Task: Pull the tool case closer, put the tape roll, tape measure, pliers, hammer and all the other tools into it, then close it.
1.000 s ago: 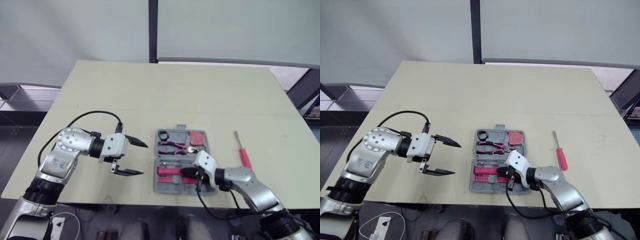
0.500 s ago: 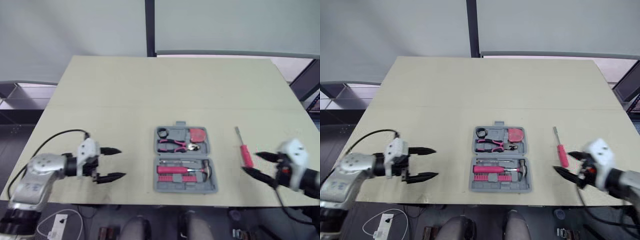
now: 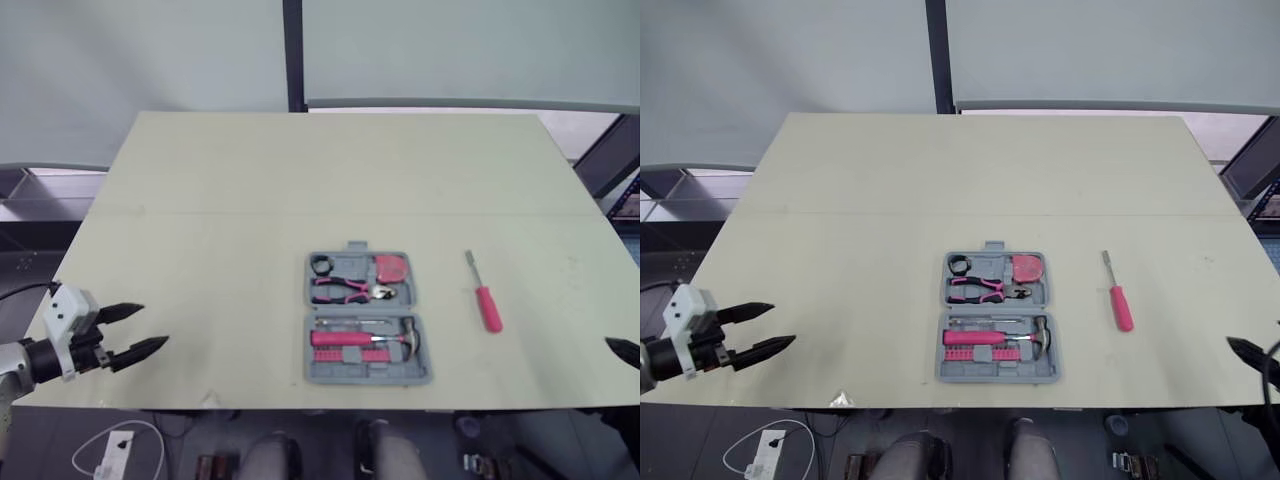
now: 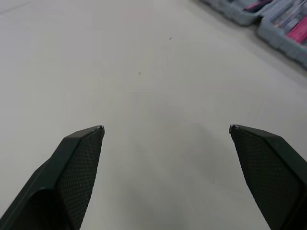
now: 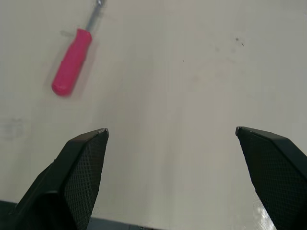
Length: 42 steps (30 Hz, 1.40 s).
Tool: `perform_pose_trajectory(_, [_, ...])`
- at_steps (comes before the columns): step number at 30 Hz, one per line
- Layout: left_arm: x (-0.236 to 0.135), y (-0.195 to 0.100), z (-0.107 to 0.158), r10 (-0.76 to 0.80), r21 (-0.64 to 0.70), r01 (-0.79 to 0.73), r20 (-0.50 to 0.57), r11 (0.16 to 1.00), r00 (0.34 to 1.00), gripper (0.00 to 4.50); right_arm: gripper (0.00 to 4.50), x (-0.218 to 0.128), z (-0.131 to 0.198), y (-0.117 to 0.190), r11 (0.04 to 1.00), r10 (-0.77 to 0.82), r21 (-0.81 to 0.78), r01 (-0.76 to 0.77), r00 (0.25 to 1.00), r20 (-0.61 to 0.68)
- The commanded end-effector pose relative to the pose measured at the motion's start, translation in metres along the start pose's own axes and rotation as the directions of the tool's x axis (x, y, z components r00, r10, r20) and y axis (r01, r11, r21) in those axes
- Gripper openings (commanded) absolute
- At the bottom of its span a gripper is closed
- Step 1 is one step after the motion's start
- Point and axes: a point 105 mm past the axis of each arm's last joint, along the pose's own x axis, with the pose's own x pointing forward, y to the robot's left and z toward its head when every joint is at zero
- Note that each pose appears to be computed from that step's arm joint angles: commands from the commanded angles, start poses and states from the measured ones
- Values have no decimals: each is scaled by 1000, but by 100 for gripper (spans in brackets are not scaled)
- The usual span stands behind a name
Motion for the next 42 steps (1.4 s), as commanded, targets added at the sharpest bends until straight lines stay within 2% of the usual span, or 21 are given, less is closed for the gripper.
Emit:
perform_pose_trajectory(1, [24,-31,37,-156,73,150,84,986,984,450,449,23,25,26,1000,25,9,-26,998,64])
perform_pose_trajectory(5, [49,-72,80,-349,159,326,151,932,925,450,449,53,43,50,996,1,89,-9,997,83])
perform_pose_trajectory(9, [62,-96,105,-473,246,428,167,869,865,450,449,77,49,64,989,-39,144,32,998,53])
perform_pose_trajectory(15, [76,-120,135,-606,361,520,184,774,774,450,449,111,25,60,968,-150,192,160,986,-66])
perform_pose_trajectory(19, [81,-126,144,-642,399,541,184,741,744,450,449,126,22,60,963,-142,219,156,987,-80])
perform_pose_trajectory(26, [89,-125,143,-652,422,541,177,727,738,450,449,150,13,63,967,-123,211,142,987,-103])
perform_pose_trajectory(33, [93,-124,142,-645,430,529,189,732,740,450,449,159,9,65,969,-130,196,150,985,-111])
perform_pose_trajectory(36, [93,-124,143,-644,434,525,191,732,741,450,360,162,8,68,970,-118,201,137,987,-107])
perform_pose_trajectory(38, [94,-124,143,-644,437,524,191,731,741,450,268,165,4,68,965,-119,219,142,986,-113])
perform_pose_trajectory(42, [94,-124,145,-646,443,523,189,728,740,450,56,161,3,66,958,-123,247,147,986,-111])
